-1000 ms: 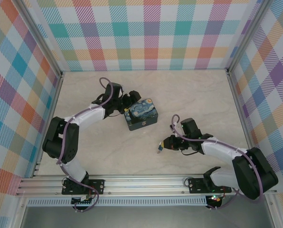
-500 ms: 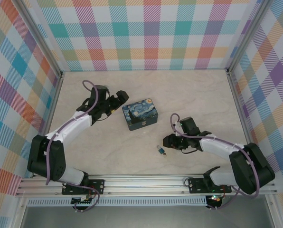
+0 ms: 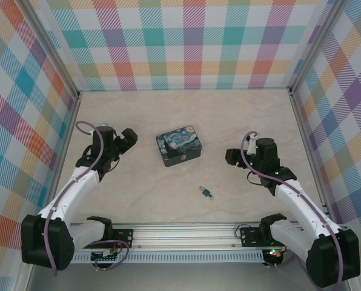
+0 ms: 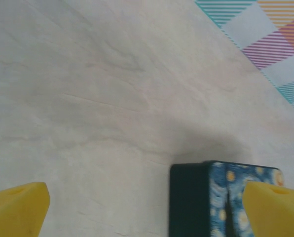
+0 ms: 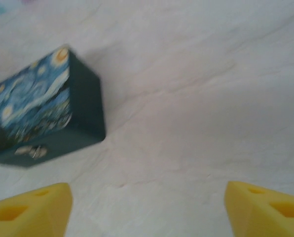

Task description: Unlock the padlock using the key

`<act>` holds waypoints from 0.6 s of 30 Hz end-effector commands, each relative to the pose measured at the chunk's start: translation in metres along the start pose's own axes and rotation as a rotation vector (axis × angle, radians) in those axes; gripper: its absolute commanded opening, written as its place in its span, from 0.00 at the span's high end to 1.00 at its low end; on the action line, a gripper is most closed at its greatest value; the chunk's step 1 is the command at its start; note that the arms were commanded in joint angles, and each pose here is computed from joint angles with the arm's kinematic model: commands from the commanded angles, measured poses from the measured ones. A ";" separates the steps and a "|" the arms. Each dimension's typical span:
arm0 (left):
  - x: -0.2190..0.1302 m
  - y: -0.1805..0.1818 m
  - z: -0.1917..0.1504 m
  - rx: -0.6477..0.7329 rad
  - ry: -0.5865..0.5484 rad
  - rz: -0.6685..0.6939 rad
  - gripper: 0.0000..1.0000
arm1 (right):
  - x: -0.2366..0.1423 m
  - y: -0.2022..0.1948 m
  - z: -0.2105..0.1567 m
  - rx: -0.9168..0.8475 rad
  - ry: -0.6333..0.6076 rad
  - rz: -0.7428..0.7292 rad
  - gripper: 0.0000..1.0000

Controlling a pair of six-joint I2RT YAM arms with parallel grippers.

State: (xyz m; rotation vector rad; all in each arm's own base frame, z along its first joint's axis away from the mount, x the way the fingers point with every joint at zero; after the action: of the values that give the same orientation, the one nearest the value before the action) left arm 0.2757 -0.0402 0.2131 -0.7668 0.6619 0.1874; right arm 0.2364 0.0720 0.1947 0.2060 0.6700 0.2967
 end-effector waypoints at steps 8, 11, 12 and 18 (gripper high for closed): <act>0.007 0.031 0.005 0.204 -0.167 0.133 0.00 | 0.008 -0.075 0.007 0.018 -0.183 -0.310 0.00; 0.016 0.042 -0.003 0.259 -0.216 0.118 0.00 | 0.019 -0.084 0.002 -0.042 -0.169 -0.334 0.00; 0.019 0.045 -0.005 0.278 -0.239 0.102 0.00 | 0.023 -0.087 -0.001 -0.057 -0.167 -0.338 0.00; 0.025 0.044 0.004 0.275 -0.299 0.117 0.00 | 0.042 -0.091 -0.002 -0.113 -0.222 -0.275 0.00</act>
State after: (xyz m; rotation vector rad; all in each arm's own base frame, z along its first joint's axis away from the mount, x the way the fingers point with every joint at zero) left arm 0.2646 -0.0139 0.1527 -0.4507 0.5694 0.3021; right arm 0.2704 -0.0006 0.1244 0.0792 0.6102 -0.0127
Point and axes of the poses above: each hand's point on the last joint's axis, 136 mm out from that joint toward the fingers, its own x axis out along the fingers, its own y axis along the line the jaws close on, z = x × y, the point moved 8 cm from there along -x, back along the fingers, and after that the axes turned 6 degrees about -x, right-handed, at the moved point
